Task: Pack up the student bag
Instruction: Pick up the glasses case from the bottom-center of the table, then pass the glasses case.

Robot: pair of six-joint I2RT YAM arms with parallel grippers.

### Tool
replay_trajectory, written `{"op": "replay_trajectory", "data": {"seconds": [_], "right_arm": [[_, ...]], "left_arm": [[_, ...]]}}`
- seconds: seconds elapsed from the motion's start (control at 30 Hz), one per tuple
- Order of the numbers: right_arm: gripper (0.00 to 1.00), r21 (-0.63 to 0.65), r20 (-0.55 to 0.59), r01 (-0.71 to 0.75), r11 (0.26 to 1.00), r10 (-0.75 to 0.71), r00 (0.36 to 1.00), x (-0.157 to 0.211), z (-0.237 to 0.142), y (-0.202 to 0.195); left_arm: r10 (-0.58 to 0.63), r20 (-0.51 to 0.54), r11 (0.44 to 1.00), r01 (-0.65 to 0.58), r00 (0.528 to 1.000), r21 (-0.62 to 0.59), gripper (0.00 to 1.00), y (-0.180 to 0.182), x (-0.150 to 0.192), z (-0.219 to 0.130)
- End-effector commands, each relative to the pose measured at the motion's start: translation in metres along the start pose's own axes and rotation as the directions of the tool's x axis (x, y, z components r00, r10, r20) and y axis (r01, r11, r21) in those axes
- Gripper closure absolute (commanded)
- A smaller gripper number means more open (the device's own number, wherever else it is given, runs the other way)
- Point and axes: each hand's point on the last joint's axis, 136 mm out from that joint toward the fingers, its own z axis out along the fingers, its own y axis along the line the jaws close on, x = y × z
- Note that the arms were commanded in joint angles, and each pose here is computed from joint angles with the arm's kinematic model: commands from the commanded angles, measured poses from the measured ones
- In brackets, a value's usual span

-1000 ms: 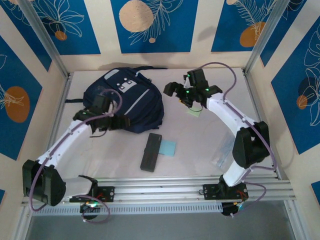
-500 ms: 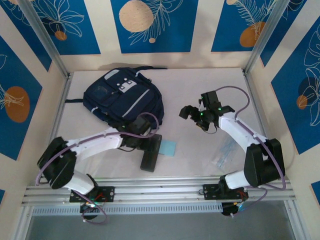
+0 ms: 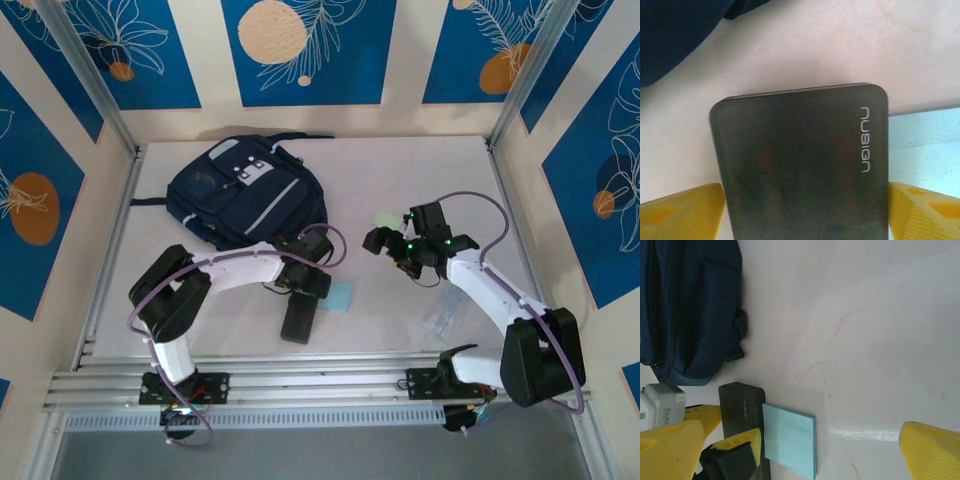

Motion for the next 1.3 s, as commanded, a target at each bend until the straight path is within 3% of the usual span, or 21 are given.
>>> {"op": "replay_trajectory", "data": {"seconds": [0.0,0.13,0.23,0.3,0.47,0.7,0.9,1.13,1.27], "right_arm": [[0.01,-0.005,0.014,-0.005,1.000,0.005,1.000,-0.001,-0.005,-0.001],[0.00,-0.018,0.018,0.002,1.000,-0.002,1.000,-0.003,-0.007,0.003],[0.00,-0.016,0.021,0.010,1.000,-0.009,1.000,-0.003,-0.009,0.003],[0.00,-0.022,0.024,0.023,1.000,-0.022,0.999,-0.003,-0.011,0.004],[0.01,-0.087,0.042,0.098,0.991,-0.095,0.995,-0.001,-0.018,0.017],[0.01,-0.312,0.059,0.258,0.914,-0.252,0.966,0.014,-0.022,0.056],[0.01,-0.467,0.087,0.382,0.797,-0.388,0.917,0.037,-0.014,0.094],[0.00,-0.526,0.089,0.448,0.723,-0.477,0.874,0.054,0.011,0.131],[0.12,-0.558,0.073,0.450,0.697,-0.499,0.864,0.057,0.023,0.150]], "left_arm": [[0.022,0.014,0.999,-0.022,1.000,-0.042,0.20,0.003,-0.006,0.002],[0.019,0.001,1.000,-0.019,1.000,-0.023,0.20,-0.002,-0.005,0.008],[0.022,0.000,1.000,-0.022,1.000,-0.018,0.36,-0.004,-0.006,0.006],[0.017,0.022,1.000,-0.017,1.000,-0.008,0.40,-0.005,-0.011,-0.004],[-0.012,0.105,0.998,0.006,0.994,0.057,0.39,-0.016,-0.036,-0.053],[-0.138,0.239,0.983,0.104,0.961,0.150,0.37,-0.003,-0.100,-0.112],[-0.268,0.259,0.946,0.203,0.928,0.251,0.37,0.012,-0.145,-0.126],[-0.320,0.227,0.905,0.226,0.920,0.361,0.37,-0.005,-0.155,-0.126],[-0.344,0.220,0.891,0.243,0.913,0.384,0.37,-0.006,-0.150,-0.124]]}}
